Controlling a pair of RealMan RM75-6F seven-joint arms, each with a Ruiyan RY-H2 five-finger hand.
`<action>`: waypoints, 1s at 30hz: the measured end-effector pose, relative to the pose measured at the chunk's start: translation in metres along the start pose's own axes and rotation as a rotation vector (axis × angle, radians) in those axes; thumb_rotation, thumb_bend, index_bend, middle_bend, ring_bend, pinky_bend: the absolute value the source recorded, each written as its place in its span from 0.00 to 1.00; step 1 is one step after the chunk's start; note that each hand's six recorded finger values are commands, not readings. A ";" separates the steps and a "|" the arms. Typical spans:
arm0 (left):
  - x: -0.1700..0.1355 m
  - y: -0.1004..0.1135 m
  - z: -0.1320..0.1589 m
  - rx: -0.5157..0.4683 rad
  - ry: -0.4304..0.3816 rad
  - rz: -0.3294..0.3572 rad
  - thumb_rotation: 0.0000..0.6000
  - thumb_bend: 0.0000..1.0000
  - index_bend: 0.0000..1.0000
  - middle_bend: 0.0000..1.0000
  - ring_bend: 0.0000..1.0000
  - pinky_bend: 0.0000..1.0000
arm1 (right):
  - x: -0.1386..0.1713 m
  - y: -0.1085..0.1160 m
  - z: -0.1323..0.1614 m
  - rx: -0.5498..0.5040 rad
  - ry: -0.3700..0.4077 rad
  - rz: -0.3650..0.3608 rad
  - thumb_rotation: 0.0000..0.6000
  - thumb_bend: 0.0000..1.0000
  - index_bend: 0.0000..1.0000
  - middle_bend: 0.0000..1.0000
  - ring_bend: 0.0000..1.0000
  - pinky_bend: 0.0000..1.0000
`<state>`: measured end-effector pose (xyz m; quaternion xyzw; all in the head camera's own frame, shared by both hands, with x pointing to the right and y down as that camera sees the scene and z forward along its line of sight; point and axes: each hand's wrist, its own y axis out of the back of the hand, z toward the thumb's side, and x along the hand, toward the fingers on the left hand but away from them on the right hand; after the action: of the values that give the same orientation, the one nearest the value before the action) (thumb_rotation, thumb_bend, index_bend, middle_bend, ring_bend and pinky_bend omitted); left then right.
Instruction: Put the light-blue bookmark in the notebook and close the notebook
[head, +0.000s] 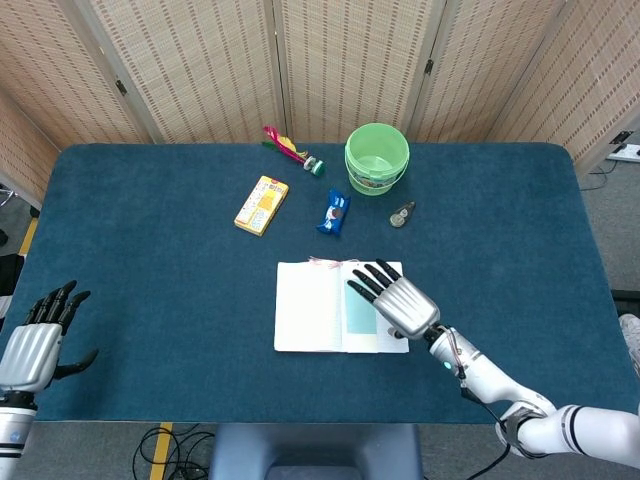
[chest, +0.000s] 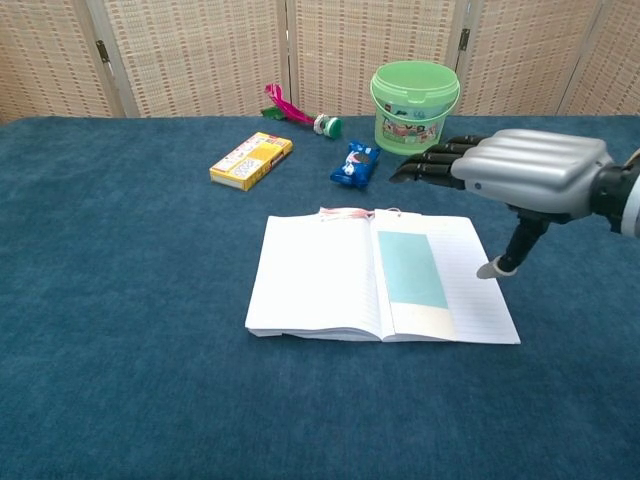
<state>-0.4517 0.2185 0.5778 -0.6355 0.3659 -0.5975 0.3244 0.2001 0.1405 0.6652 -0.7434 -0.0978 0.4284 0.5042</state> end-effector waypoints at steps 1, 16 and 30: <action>0.001 0.000 0.002 0.002 -0.008 -0.001 1.00 0.27 0.14 0.04 0.06 0.14 | 0.003 0.001 -0.002 0.002 -0.007 -0.005 1.00 0.05 0.00 0.06 0.00 0.00; 0.000 0.000 0.007 -0.002 -0.022 -0.002 1.00 0.27 0.14 0.04 0.06 0.14 | -0.021 -0.029 0.006 0.014 0.010 0.004 1.00 0.06 0.00 0.00 0.00 0.00; -0.002 -0.005 0.002 -0.009 -0.005 -0.028 1.00 0.27 0.14 0.04 0.06 0.14 | -0.047 -0.045 0.009 0.009 0.009 0.025 1.00 0.06 0.00 0.00 0.00 0.00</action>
<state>-0.4498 0.2230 0.5804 -0.6437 0.3589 -0.5985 0.3140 0.1772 0.1407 0.7274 -0.7442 -0.0843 0.4318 0.5026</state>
